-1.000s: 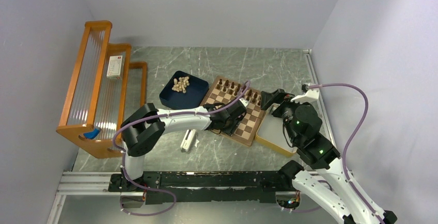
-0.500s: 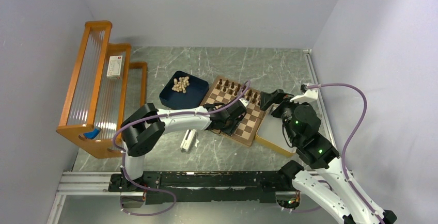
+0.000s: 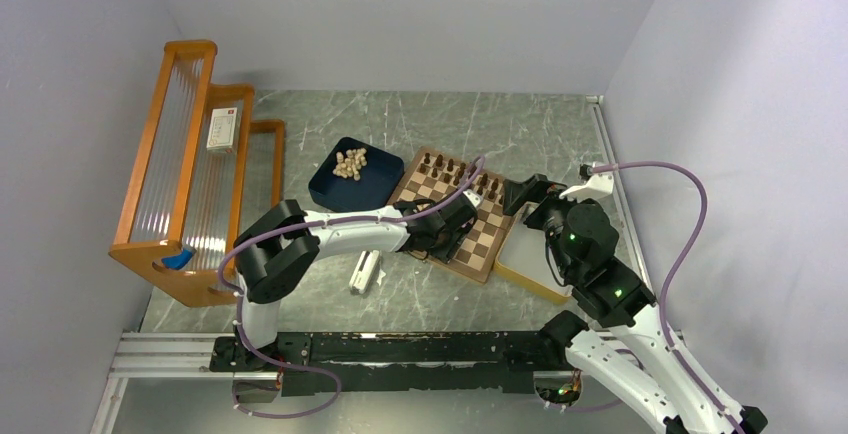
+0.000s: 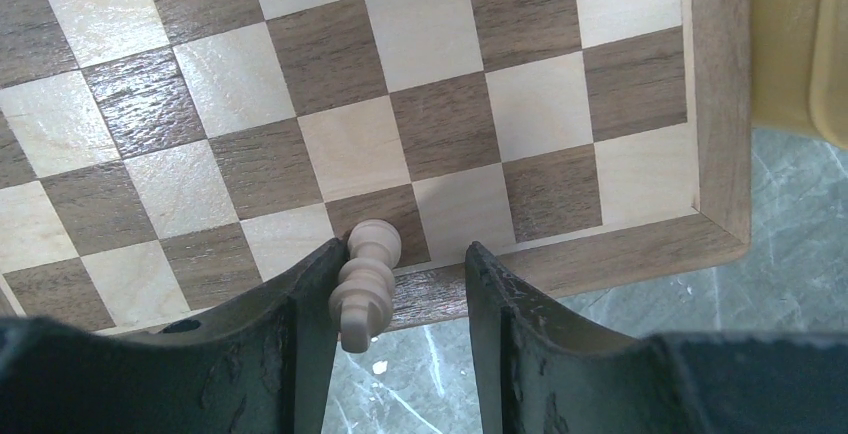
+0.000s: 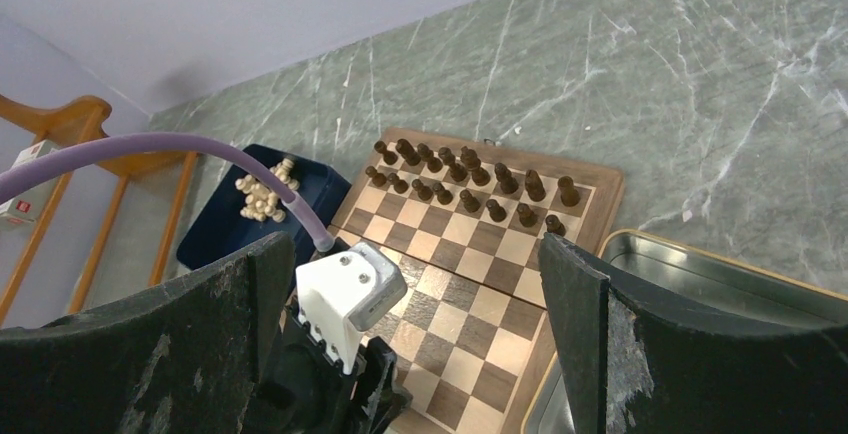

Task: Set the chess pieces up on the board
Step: Place the chess piece on the chessboard.

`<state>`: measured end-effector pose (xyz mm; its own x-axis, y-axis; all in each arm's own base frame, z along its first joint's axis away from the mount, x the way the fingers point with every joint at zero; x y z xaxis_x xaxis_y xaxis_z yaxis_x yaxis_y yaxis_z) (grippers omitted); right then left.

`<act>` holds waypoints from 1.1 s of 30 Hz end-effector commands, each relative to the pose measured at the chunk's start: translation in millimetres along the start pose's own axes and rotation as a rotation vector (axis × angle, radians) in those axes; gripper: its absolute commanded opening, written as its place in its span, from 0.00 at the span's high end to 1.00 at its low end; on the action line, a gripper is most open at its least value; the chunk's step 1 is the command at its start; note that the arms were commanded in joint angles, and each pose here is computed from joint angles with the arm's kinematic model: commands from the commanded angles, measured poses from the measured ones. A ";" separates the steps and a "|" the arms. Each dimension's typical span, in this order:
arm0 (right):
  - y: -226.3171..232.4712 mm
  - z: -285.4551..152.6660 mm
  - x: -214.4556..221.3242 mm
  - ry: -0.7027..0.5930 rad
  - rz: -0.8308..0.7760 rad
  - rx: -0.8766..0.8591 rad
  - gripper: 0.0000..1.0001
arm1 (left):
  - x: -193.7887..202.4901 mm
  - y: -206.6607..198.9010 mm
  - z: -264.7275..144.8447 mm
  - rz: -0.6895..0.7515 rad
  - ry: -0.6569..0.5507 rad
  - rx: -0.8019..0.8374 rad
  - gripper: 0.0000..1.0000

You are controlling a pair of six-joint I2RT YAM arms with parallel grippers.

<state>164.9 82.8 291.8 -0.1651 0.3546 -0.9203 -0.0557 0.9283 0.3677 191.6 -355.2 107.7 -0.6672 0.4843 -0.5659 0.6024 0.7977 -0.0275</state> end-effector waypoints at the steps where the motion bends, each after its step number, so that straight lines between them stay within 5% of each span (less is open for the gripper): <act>1: 0.1 -0.1 -2.3 -0.024 0.010 0.000 0.03 | -7.7 -6.3 6.0 -0.019 -0.012 0.038 0.48; 18: 1.6 3.1 -1.1 -0.023 -0.004 -0.005 0.03 | -13.3 3.1 5.2 -0.023 -0.008 -0.038 0.46; 25: 9.9 8.3 -3.7 -0.012 -0.002 -0.035 0.03 | -38.4 -3.7 -5.3 -0.018 -0.058 -0.008 0.30; 33: 13.1 9.2 -8.2 -0.022 0.001 -0.045 0.03 | -71.0 1.1 -22.7 -0.039 -0.123 -0.016 0.29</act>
<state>175.4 92.8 286.2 -0.1963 0.3203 -0.9267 -0.0755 0.9374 0.3400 217.5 -379.4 146.7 -0.6438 0.4243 -0.6368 0.5832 0.8108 -0.0495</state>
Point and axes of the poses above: each gripper's point midway between its finger pads, its own z axis out along the fingers, its own y axis along the line the jaws close on, x = y × z, the point moved 8 cm from there along -z, back along the fingers, and after that the axes turned 2 degrees about -z, right-handed, at the moved point
